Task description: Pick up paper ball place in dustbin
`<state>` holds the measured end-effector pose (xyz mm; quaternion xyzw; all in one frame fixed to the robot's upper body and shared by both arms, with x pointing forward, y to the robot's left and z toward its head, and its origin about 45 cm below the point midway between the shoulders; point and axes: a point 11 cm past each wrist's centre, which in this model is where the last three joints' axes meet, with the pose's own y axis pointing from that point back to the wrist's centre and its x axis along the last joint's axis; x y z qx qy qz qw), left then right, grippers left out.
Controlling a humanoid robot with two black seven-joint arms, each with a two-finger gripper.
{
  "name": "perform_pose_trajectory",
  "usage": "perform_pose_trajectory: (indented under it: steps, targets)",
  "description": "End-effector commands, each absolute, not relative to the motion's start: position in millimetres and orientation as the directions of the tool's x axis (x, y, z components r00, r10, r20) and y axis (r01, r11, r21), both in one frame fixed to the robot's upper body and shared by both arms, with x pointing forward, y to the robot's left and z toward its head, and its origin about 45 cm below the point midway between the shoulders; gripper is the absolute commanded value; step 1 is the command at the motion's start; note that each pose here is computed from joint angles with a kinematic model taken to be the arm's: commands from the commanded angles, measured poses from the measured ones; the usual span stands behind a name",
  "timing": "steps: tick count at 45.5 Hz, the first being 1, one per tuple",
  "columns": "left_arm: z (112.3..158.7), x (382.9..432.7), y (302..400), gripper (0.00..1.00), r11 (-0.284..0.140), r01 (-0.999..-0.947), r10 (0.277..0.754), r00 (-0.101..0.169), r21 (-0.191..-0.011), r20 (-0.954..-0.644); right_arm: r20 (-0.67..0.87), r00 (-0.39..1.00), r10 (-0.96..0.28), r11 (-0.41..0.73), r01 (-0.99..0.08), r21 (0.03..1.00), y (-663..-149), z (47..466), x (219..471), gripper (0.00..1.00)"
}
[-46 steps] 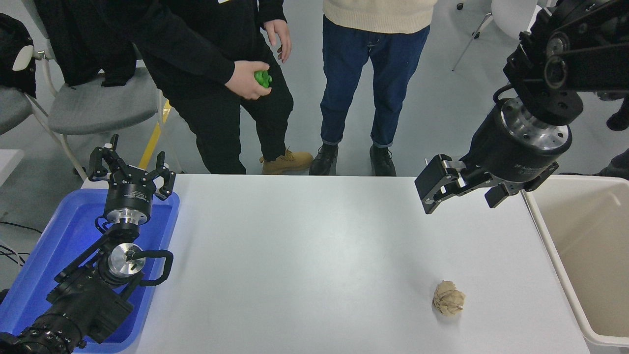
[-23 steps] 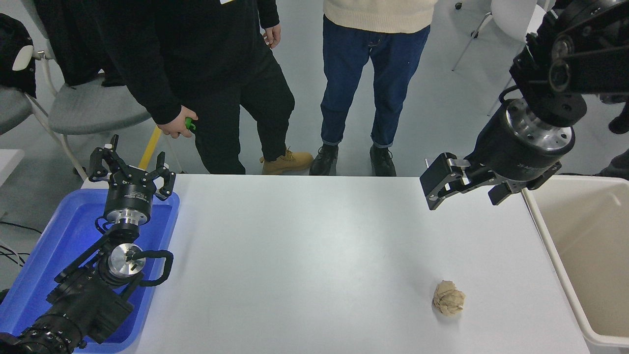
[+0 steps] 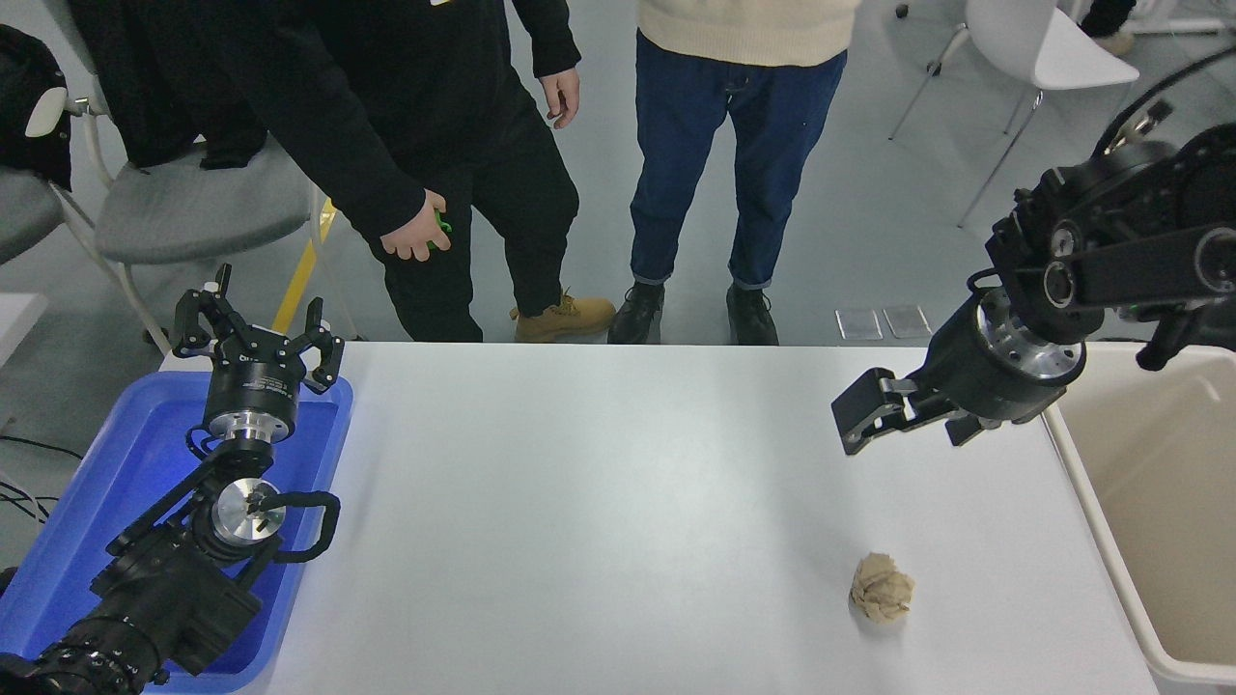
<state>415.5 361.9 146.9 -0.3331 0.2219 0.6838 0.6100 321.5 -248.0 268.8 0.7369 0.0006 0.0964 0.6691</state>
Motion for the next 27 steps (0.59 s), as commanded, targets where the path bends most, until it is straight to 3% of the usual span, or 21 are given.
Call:
perform_pose_trajectory:
  steps: [1, 12, 27]
  targets:
    - [147.4, 416.0, 360.6, 0.99, -0.154, -0.9825, 0.686, -0.031, -0.104, -0.727, 0.141, 0.981, 0.137, -0.133, -0.123, 0.983, -268, 198, 312, 1.00]
    - [147.6, 416.0, 361.3, 0.99, -0.155, -0.9824, 0.687, -0.031, -0.104, -0.726, 0.141, 0.978, 0.156, -0.107, -0.125, 0.986, -292, 144, 304, 1.00]
    - [147.3, 415.8, 361.7, 0.99, -0.156, -0.9824, 0.687, -0.032, -0.103, -0.726, 0.141, 0.979, 0.145, -0.105, -0.126, 0.986, -301, 109, 303, 1.00]
